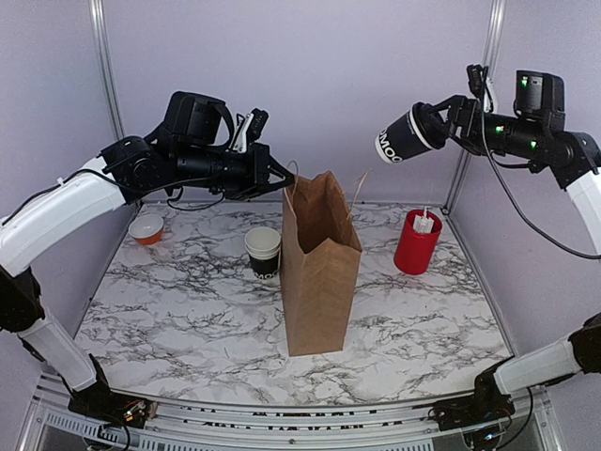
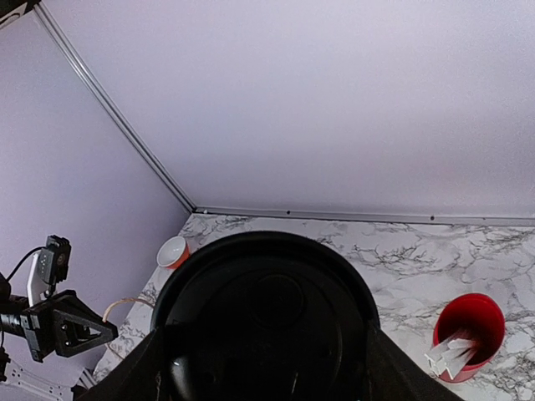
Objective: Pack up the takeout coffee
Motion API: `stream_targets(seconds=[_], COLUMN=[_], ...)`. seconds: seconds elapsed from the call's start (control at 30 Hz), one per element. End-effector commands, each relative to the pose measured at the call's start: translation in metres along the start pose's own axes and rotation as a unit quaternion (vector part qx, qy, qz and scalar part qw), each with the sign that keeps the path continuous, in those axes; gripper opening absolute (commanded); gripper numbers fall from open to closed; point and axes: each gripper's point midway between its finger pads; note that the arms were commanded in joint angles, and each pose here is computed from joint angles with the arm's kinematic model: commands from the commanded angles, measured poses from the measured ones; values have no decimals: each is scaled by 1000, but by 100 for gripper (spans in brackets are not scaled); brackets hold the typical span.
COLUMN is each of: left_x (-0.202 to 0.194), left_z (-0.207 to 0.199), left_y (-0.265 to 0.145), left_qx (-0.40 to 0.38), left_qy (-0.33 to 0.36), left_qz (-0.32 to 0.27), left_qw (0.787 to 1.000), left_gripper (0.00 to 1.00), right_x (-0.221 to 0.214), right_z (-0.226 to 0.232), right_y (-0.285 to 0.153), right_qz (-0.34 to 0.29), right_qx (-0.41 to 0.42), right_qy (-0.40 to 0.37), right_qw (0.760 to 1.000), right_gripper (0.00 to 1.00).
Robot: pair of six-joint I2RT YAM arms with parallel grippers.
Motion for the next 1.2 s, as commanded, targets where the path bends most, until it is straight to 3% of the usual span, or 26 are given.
stream_targets(seconds=[0.0,0.3,0.5,0.8,1.17], left_x=[7,7,10,17,9], left_z=[-9,-18,-7,-1,-1], left_y=[2,3,-14,-35,-26], left_qx=[-7,-6,25,34,27], left_qy=[10,7,-8,-20,-24], left_qz=[-6,-13,-56,-101,-96], left_qw=[1000,1000,998,994,995], left_gripper=[0,0,0,0,0], right_x=[23,11,-22,-66,-110], right_z=[24,80,115,119,137], right_y=[-2,30,51,68,83], right_qz=[-35,-11,34,93,158], right_qx=[39,80,96,70,66], right_qy=[-5,-25,-37,-46,-76], right_qw=[999,996,994,992,982], right_gripper=[56,56,56,55,54])
Point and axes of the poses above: each gripper's point midway between its finger pads, its own y axis out along the fingers, its own z axis along the line the jaws close on, x = y × z, and after that the axes turned 3 degrees about -y, right-handed
